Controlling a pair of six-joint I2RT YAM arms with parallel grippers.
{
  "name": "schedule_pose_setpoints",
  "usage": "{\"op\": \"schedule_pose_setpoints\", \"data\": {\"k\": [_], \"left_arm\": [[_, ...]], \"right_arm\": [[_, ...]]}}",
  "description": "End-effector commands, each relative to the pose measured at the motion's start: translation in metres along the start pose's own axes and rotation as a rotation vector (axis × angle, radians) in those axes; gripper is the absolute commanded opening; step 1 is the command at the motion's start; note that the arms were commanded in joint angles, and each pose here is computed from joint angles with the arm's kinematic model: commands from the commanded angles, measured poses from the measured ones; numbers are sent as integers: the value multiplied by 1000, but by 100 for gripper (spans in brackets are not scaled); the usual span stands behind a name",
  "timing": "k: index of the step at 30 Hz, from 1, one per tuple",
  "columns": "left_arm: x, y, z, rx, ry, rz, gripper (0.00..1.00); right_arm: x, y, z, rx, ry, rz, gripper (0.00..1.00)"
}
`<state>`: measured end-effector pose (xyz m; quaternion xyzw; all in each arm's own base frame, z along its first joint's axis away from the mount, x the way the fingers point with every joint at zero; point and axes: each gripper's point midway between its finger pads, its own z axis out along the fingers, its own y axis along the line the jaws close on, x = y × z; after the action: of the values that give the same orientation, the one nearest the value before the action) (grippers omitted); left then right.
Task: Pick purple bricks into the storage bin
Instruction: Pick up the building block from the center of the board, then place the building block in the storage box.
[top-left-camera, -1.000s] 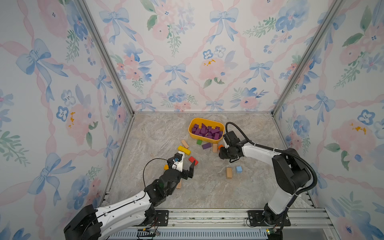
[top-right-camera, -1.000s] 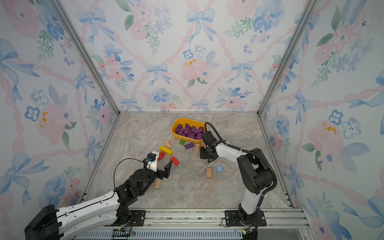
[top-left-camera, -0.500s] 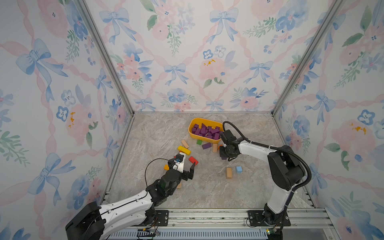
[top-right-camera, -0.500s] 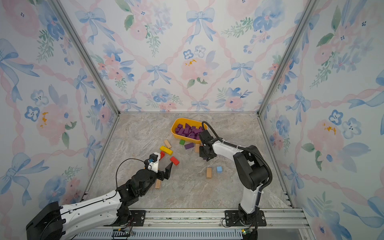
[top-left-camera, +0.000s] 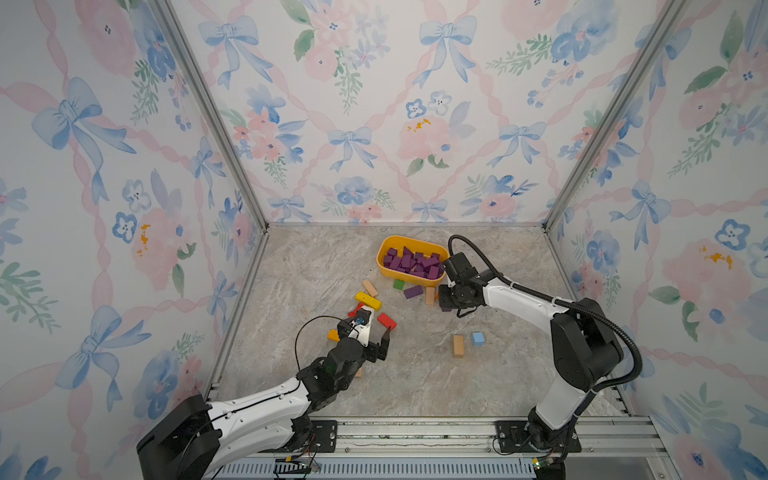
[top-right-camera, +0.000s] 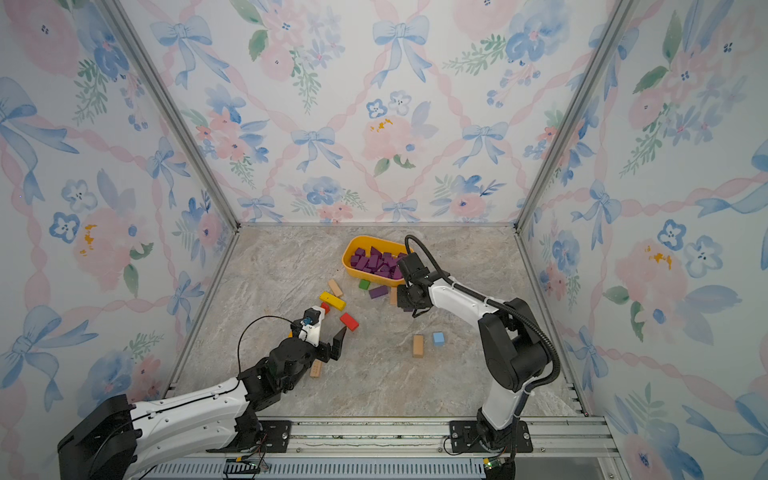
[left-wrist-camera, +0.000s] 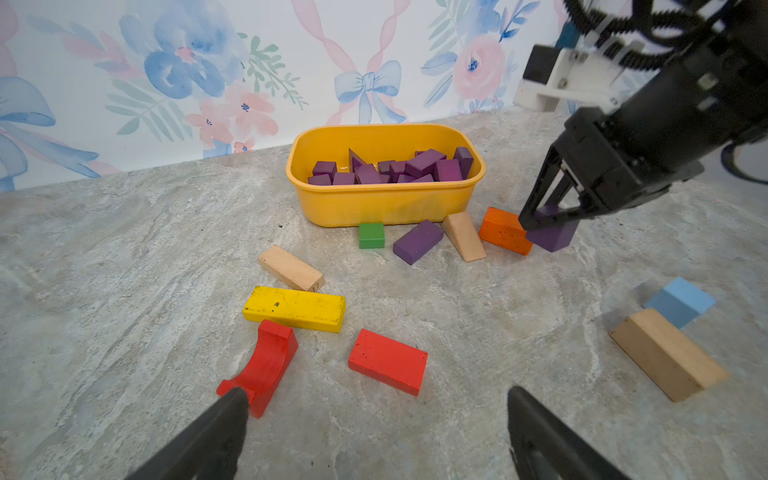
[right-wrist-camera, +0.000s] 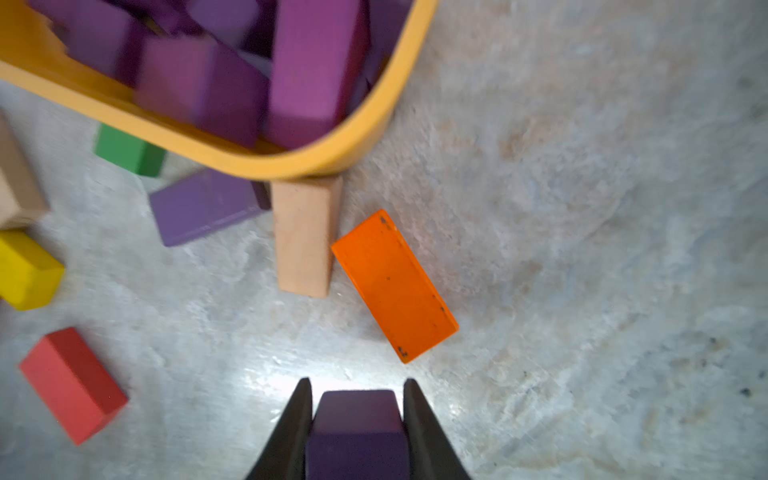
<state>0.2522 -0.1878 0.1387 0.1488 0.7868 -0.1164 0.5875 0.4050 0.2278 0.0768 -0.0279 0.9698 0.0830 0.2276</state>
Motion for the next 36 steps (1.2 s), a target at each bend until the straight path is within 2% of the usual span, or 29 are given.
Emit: {"op": "schedule_pose_setpoints", "data": {"k": [1, 9, 19, 21, 23, 24, 28, 31, 36], "left_arm": [[-10, 1, 1, -20, -25, -22, 98], [-7, 1, 4, -30, -11, -10, 98], [-4, 3, 6, -44, -1, -1, 98], [-4, 5, 6, -53, -4, -3, 98], [-4, 6, 5, -62, -5, -6, 98], [-4, 7, 5, -67, -5, -7, 98], [-2, 7, 7, -71, 4, -3, 98], [2, 4, 12, -71, 24, 8, 98], [4, -4, 23, -59, 55, -16, 98]], "right_arm": [[-31, 16, -18, -47, -63, 2, 21], [-86, 19, -4, -106, -134, 78, 20], [-122, 1, 38, -134, -135, 166, 20], [-123, -2, 45, -144, -125, 179, 33], [-126, -4, 47, -152, -124, 183, 52], [-128, -3, 45, -156, -132, 175, 57], [-135, 1, 20, -146, -211, 100, 65], [-134, -5, -2, -88, -250, 68, 67], [-120, -8, -42, -62, -329, 13, 72]]}}
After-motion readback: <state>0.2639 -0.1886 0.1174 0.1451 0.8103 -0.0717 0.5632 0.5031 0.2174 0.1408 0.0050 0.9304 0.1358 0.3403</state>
